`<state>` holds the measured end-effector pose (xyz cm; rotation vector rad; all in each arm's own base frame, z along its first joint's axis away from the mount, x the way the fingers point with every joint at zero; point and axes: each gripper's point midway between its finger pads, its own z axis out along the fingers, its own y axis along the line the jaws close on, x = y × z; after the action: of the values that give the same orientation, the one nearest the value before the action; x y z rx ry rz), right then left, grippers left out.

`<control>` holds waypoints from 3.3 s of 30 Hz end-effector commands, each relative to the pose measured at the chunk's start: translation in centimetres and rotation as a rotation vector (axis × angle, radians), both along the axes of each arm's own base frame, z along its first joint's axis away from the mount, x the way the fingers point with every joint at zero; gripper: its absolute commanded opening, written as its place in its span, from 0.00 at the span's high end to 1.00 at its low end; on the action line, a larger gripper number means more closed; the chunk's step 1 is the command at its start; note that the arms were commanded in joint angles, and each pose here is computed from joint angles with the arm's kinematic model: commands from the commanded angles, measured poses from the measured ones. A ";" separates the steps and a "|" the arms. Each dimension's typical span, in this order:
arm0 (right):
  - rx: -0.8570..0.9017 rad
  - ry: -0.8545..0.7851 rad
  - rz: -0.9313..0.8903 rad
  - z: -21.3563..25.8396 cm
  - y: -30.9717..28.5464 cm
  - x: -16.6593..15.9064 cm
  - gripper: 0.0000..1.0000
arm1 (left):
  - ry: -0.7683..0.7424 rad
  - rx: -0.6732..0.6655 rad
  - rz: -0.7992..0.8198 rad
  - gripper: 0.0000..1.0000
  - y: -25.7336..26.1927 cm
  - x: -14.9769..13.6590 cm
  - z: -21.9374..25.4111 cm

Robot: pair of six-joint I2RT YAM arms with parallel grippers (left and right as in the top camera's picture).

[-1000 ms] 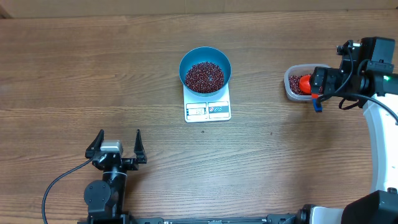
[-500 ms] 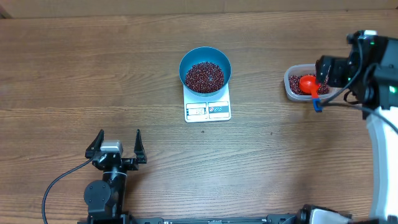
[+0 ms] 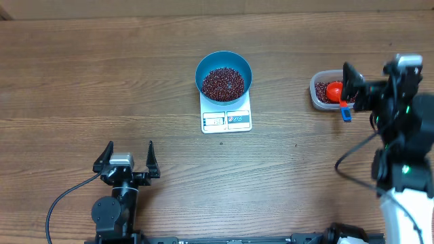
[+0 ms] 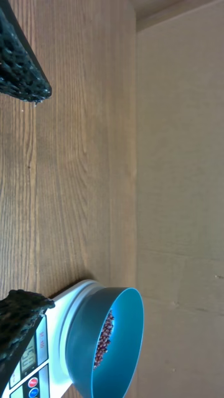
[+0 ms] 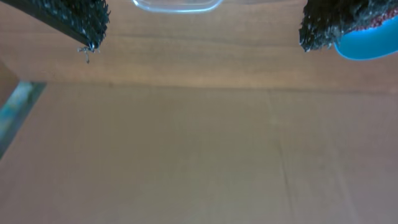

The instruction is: Scoop item into bowl and weigh 150g on scale

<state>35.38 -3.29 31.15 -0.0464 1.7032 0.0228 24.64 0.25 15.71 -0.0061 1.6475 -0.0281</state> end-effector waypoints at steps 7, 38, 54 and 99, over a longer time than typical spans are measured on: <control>0.041 -0.290 0.019 -1.0 1.5 -5.6 0.00 | -0.006 0.013 0.009 0.00 0.2 0.0 0.0; 0.123 -0.242 -0.028 -10.8 2.9 -10.8 0.00 | -0.006 0.013 0.009 0.00 0.2 0.0 0.0; 0.135 -0.106 0.027 -14.1 4.5 -10.8 0.00 | -0.006 0.013 0.009 0.00 0.2 0.0 0.0; 0.140 -0.108 0.028 -14.0 4.5 -10.8 0.00 | -0.005 0.013 0.009 0.00 0.2 0.0 0.0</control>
<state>24.58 1.25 17.31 0.0258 1.5938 0.1593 24.64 0.25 15.71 -0.0061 1.6475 -0.0281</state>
